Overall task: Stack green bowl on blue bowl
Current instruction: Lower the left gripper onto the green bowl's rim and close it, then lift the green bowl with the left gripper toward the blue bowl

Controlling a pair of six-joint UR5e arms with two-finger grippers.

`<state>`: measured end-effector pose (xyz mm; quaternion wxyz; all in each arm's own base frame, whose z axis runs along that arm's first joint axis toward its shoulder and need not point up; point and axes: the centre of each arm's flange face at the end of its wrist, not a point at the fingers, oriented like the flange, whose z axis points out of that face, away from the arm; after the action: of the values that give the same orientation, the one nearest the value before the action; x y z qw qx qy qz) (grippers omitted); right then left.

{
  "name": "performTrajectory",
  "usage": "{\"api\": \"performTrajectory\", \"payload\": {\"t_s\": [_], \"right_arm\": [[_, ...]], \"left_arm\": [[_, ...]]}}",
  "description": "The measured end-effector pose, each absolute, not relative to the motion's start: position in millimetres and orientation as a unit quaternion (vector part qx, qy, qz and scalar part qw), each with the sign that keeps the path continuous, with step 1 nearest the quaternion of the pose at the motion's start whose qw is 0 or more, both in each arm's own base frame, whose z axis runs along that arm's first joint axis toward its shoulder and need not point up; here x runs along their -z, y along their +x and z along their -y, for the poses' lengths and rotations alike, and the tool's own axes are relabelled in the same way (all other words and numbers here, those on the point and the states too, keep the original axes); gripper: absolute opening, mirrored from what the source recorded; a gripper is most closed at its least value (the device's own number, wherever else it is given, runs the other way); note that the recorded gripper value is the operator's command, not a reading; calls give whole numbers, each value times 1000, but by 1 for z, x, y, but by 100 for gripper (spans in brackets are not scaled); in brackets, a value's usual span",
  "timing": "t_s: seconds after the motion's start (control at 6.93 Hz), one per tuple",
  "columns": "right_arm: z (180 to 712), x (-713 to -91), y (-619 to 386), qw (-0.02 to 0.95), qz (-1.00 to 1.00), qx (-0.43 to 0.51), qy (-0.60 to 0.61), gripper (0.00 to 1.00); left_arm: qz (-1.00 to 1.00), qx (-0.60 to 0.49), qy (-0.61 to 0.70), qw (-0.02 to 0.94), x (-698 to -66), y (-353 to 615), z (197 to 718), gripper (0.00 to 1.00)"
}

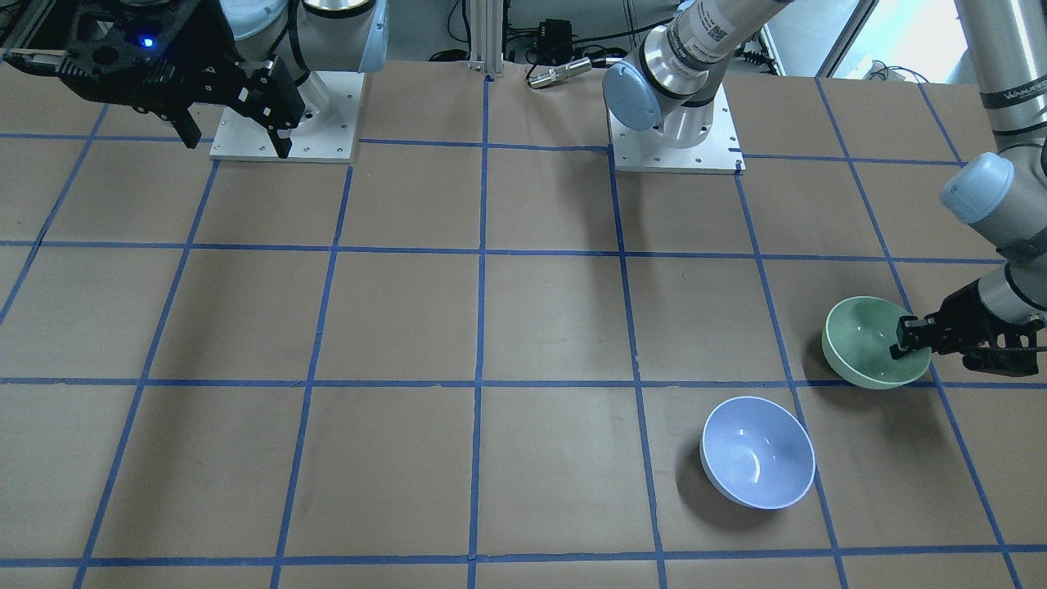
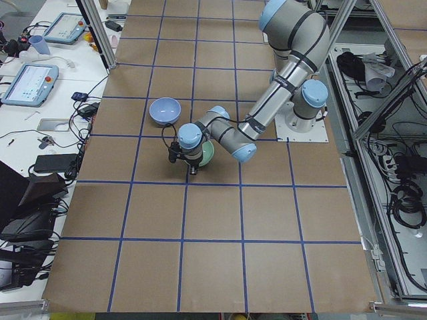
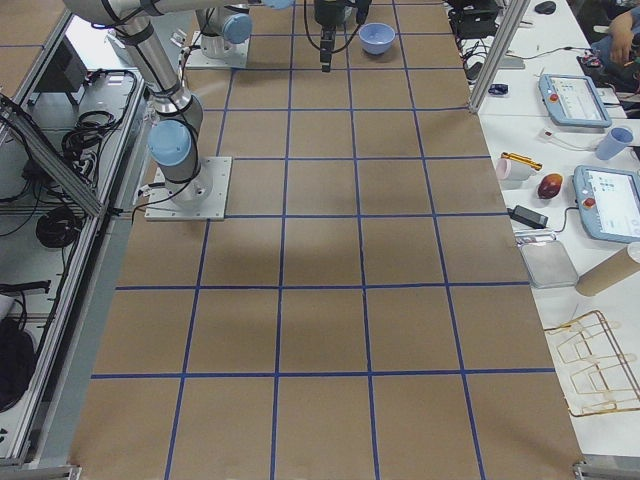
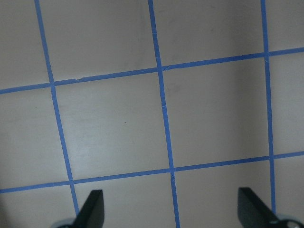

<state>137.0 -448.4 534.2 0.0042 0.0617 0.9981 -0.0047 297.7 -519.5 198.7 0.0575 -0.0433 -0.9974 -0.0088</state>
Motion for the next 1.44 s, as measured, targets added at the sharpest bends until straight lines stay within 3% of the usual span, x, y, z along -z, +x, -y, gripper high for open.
{"api": "performTrajectory", "payload": {"t_s": [0.72, 1.44], "right_arm": [[448, -534, 137, 4, -998, 5, 62, 100], [448, -534, 137, 4, -998, 5, 62, 100]], "left_arm": [[997, 2, -41, 70, -223, 296, 521, 0], [989, -16, -28, 147, -281, 295, 550, 0]]}}
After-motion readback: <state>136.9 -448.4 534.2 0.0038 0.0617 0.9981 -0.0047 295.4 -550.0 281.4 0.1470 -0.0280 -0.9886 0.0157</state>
